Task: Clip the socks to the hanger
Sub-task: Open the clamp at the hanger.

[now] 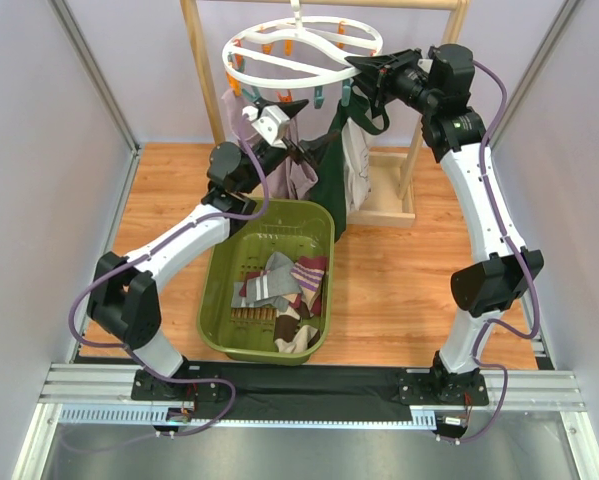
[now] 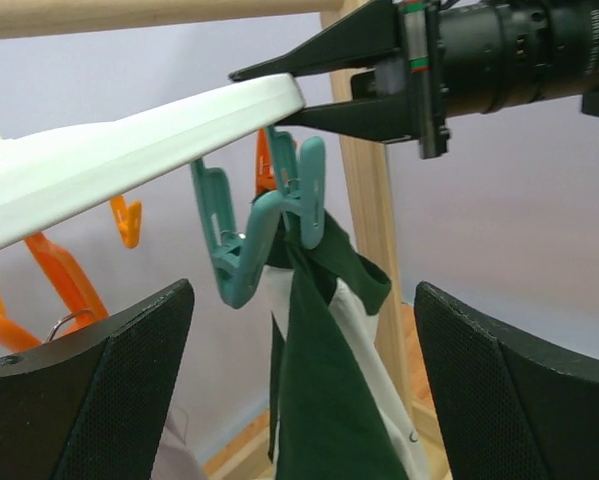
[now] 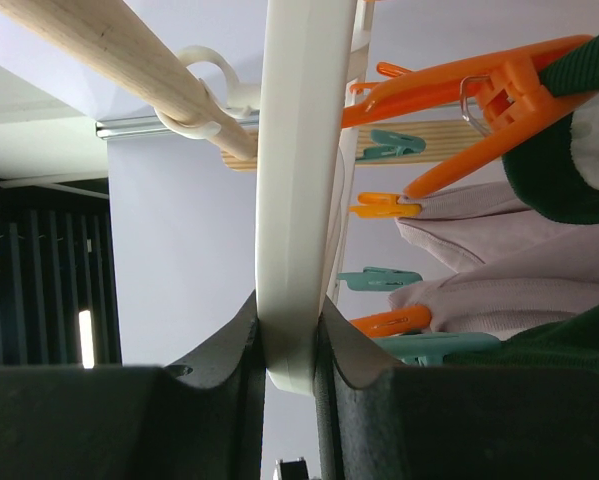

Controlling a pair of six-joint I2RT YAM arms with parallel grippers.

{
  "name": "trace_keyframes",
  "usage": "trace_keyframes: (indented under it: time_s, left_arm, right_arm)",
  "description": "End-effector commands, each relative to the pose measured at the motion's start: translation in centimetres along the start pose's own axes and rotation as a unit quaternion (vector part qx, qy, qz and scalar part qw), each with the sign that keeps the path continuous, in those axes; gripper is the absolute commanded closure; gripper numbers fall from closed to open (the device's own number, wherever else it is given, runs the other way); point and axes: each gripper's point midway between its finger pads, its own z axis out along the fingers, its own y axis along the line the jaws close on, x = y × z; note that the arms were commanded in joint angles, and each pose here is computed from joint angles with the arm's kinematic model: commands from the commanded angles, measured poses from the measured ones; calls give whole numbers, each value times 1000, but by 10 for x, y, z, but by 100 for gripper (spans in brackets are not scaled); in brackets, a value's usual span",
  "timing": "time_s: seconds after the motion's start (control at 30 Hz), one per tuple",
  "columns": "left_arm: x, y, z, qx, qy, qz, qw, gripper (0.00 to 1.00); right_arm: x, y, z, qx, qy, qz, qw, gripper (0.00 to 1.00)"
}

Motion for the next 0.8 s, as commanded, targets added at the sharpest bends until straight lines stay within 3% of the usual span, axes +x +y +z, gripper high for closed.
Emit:
trace_keyframes:
  time_s: [0.0, 0.2, 0.3, 0.57, 0.77]
  left_arm:
    - [-23, 17, 8, -15, -38, 18, 999, 2]
    - [-20, 26, 16, 16, -39, -19, 999, 6]
    - [-20, 27, 19, 43, -45, -33, 998, 13]
    - [-20, 19, 20, 84, -61, -31, 994, 18]
    - [-28, 12, 23, 105, -83, -34, 990, 30]
  right_arm:
    - [23, 44, -19, -64, 27, -26, 997, 100]
    - [25, 47, -19, -67, 34, -31, 997, 100]
    - [25, 47, -18, -67, 34, -31, 997, 100]
    - [24, 47, -18, -69, 34, -33, 997, 100]
    - [25, 45, -17, -67, 35, -34, 997, 100]
